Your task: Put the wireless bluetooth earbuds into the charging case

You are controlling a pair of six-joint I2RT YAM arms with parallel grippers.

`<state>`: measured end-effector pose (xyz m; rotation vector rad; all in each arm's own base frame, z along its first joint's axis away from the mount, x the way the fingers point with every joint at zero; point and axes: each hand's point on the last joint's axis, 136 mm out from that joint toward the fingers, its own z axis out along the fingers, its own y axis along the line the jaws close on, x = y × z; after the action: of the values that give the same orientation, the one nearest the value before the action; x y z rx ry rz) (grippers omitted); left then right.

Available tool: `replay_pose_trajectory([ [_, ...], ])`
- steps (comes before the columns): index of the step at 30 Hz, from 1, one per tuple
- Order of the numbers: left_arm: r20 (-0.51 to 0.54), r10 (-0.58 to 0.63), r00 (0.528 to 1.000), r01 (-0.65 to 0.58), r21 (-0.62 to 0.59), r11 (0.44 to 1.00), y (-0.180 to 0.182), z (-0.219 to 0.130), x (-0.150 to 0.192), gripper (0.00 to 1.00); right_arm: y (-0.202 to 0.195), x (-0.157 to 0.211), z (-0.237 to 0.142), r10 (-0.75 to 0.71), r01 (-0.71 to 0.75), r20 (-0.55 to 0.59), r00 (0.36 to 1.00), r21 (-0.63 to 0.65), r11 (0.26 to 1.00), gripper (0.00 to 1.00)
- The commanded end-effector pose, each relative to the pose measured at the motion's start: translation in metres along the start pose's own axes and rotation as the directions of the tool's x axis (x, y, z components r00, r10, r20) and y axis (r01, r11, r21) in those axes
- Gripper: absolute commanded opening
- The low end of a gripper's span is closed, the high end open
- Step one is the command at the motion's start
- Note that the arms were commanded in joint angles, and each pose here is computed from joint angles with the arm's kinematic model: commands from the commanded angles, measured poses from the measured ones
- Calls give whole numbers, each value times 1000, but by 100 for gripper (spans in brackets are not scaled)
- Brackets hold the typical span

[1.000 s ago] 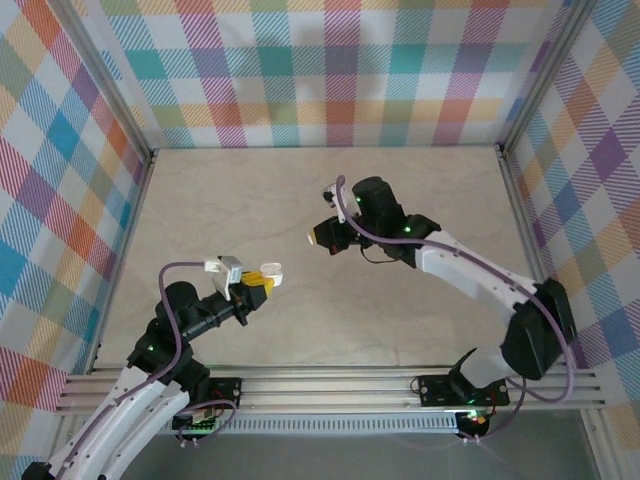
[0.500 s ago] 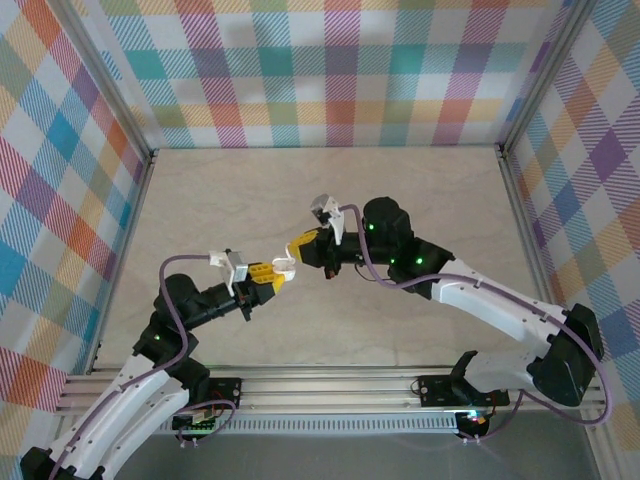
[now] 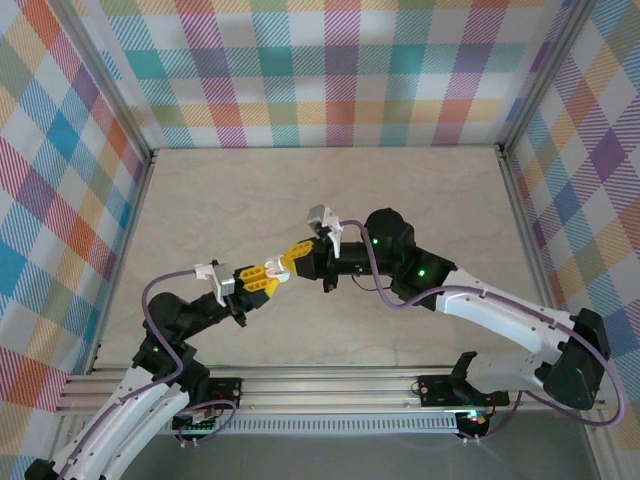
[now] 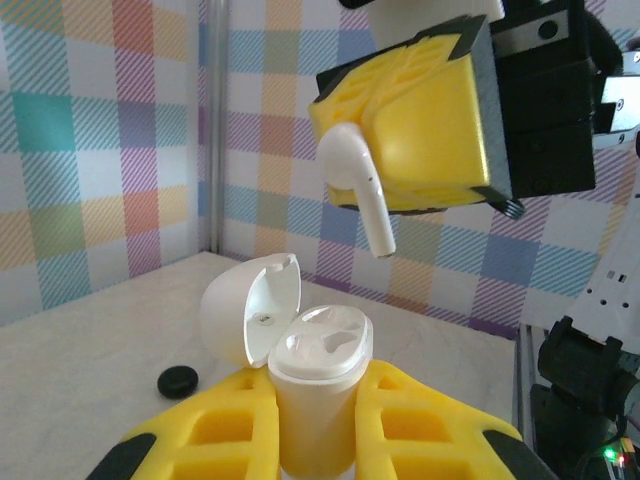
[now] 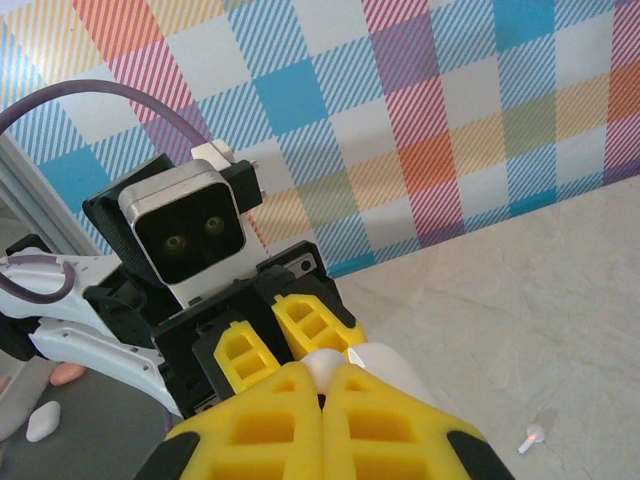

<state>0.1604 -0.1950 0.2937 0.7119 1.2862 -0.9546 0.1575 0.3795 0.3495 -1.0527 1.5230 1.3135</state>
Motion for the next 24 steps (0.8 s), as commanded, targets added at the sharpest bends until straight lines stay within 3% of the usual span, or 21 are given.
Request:
replay_pose_trajectory([
  [1,76,32,997,-32,-2,1000,-4,-3,-20,0,15,-24,-7,-66,68,70,995,-25,997,0],
  [24,129,-11,992,11,-2,1000,-9,-9,-33,0,13,-15,10,-43,46,61,997,-54,997,0],
])
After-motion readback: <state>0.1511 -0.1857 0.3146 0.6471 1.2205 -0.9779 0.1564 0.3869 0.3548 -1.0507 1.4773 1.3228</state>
